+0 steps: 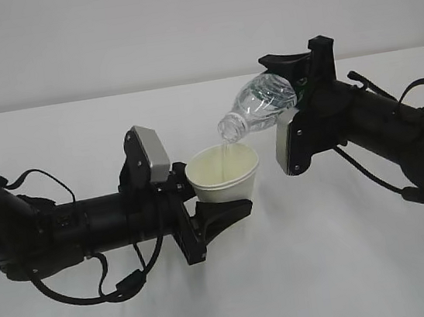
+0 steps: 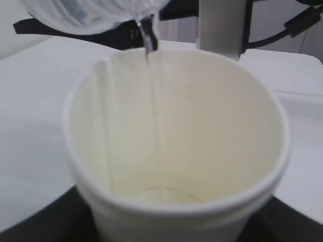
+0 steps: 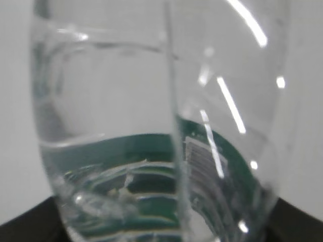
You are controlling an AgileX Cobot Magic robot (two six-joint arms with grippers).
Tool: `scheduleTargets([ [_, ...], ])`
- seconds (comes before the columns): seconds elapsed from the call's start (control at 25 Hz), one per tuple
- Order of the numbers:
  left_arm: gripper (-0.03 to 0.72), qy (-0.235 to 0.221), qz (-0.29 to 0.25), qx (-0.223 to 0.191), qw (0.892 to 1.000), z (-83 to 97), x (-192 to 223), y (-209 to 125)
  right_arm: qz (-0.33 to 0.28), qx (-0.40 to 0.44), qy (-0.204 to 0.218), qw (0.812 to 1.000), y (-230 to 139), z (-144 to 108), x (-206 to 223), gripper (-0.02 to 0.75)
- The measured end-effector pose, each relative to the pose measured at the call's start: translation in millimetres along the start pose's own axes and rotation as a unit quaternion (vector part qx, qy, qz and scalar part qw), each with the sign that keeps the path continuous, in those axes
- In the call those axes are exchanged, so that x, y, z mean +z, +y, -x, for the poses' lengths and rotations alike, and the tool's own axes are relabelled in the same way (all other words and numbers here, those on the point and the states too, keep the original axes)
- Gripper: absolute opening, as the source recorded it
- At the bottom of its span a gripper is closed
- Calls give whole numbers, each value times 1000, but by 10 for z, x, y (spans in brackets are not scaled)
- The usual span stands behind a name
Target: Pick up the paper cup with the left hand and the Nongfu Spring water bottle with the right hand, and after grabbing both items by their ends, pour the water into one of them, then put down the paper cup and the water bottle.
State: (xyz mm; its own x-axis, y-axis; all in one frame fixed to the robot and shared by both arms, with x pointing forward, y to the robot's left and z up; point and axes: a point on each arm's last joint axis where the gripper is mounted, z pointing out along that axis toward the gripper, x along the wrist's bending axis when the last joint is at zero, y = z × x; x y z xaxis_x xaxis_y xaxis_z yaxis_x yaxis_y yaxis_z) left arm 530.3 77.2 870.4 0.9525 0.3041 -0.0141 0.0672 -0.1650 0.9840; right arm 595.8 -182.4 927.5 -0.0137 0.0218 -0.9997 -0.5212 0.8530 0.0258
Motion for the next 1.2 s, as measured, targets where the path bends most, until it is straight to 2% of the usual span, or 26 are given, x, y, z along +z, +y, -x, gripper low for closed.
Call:
scheduleTargets([
  [1.2, 442, 1, 0, 0, 1000, -1, 0, 0, 0, -6, -1, 1000, 0, 2, 0, 472],
])
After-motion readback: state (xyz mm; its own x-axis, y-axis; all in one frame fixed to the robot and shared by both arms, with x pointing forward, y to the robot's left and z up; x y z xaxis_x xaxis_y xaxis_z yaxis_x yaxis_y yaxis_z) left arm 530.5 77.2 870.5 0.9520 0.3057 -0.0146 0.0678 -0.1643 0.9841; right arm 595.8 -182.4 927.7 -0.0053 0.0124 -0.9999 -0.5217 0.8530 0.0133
